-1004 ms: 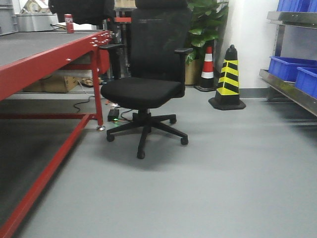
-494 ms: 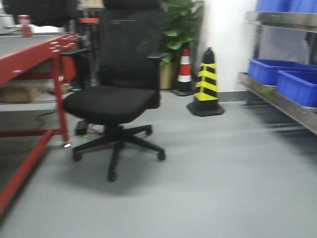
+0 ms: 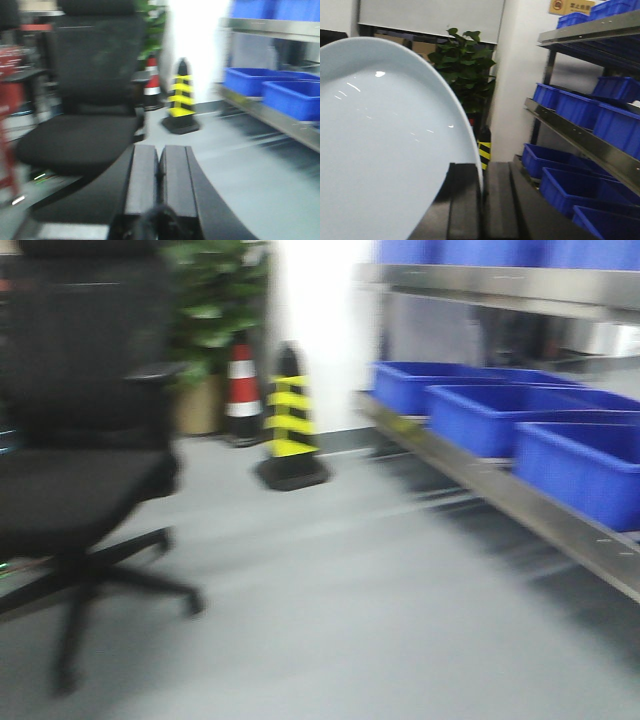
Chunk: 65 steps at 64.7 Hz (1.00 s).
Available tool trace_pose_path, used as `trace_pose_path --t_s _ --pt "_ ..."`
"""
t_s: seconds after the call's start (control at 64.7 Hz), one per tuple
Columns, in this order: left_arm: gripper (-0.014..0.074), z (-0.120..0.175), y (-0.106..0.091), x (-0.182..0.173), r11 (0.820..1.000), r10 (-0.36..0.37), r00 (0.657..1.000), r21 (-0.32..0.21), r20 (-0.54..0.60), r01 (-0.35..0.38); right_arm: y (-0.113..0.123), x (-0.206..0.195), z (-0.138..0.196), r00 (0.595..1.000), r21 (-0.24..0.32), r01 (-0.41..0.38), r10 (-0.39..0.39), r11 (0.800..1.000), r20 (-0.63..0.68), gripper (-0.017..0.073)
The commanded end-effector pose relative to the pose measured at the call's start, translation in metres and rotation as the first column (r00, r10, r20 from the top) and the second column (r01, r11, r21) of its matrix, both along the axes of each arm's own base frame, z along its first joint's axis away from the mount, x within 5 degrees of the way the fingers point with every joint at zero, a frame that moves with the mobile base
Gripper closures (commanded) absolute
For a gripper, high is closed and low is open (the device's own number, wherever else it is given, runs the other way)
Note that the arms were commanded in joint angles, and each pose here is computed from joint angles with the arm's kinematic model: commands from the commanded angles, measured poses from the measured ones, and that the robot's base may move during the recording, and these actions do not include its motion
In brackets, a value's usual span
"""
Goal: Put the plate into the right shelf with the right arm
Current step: 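Drive past the chair to the steel shelf of blue bins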
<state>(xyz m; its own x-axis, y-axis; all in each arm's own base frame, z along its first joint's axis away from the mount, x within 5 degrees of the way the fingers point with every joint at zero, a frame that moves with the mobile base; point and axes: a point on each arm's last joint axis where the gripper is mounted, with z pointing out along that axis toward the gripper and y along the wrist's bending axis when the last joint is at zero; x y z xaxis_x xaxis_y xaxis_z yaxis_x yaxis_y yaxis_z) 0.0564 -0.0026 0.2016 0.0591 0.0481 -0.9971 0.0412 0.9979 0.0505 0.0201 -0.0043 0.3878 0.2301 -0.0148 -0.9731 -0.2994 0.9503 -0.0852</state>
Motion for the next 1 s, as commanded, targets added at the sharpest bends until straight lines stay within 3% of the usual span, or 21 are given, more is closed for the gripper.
trace_pose_path --t_s 0.0,0.989 --pt "0.064 0.0057 0.0018 -0.001 1.0 0.021 0.996 -0.01 0.087 -0.02 0.0013 -0.0028 0.0154 0.995 0.004 -0.016 0.016 1.0 0.102 0.0507" --pt "0.064 0.0057 0.0018 -0.001 1.0 0.021 0.996 -0.01 0.087 -0.02 0.0013 -0.0027 0.0153 0.995 0.004 -0.016 0.015 1.0 0.102 0.0507"
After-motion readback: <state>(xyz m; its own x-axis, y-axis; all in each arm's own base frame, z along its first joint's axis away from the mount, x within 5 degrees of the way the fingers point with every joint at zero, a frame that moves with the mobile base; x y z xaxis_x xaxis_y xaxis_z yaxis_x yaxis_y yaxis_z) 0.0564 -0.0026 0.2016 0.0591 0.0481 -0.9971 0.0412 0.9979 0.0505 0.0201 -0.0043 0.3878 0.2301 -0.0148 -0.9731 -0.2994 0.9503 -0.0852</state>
